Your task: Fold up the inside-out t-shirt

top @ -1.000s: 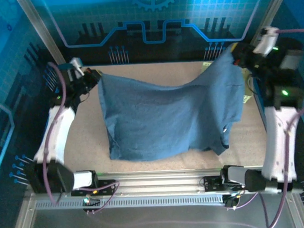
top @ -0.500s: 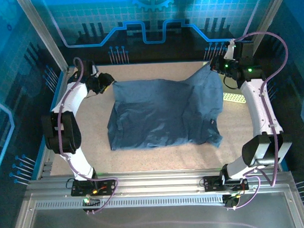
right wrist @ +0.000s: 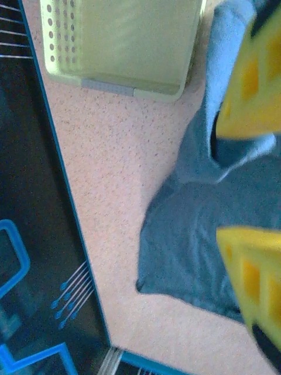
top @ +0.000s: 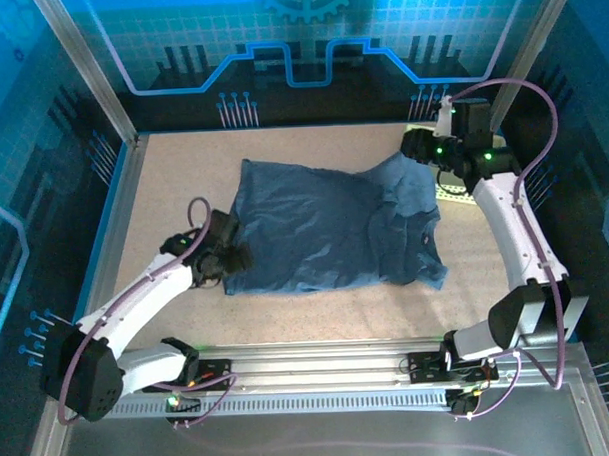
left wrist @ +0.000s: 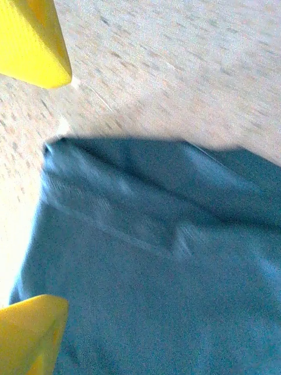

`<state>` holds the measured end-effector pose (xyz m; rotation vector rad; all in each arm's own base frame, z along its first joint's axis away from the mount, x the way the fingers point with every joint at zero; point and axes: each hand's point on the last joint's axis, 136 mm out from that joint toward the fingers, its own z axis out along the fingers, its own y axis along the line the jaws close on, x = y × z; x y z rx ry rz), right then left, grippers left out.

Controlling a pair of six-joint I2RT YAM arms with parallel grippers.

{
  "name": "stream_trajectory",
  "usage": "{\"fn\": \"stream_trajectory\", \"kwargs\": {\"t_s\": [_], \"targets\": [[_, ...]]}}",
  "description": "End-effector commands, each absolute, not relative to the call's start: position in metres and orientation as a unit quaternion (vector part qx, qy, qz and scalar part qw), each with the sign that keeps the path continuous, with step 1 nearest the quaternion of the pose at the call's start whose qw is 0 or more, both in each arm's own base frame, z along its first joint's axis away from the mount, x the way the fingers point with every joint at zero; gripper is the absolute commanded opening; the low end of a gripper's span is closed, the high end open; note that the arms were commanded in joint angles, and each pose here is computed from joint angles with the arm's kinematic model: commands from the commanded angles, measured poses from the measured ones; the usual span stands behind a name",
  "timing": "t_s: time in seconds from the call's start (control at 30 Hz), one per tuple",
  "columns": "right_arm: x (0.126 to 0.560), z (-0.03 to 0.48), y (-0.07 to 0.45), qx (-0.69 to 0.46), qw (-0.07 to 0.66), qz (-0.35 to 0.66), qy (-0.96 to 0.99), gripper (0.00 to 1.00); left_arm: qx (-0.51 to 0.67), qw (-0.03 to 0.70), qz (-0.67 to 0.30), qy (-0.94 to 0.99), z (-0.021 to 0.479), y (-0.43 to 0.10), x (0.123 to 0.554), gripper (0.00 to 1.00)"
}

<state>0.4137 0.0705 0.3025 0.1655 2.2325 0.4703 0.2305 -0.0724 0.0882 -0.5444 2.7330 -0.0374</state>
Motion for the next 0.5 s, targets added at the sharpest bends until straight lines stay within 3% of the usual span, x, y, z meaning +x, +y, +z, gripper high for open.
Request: {"fn": "stream_trajectory", "kwargs": {"t_s": [0.0,0.03,0.1,0.27,0.47], "targets": [[0.387,0.294,0.066,0.046,0.403,0.091,0.910,0.66,-0.199,0.154,0.040,0.967,0.070,-0.063,0.204,0.88],[0.379,0.290,0.068,0.038,0.396,0.075,0.914,0.74,-0.196,0.149,0.043,0.968,0.066,-0.066,0.201,0.86],[0.365,0.284,0.079,0.020,0.387,0.069,0.919,0.79,-0.184,0.143,0.046,0.971,0.060,-0.072,0.201,0.80],[0.323,0.252,0.151,-0.098,0.357,0.085,0.925,0.80,-0.160,0.132,0.069,0.976,0.049,-0.080,0.206,0.73],[0.272,0.179,0.226,-0.180,0.292,0.113,0.932,0.81,-0.149,0.124,0.121,0.974,0.040,-0.076,0.210,0.74]]}}
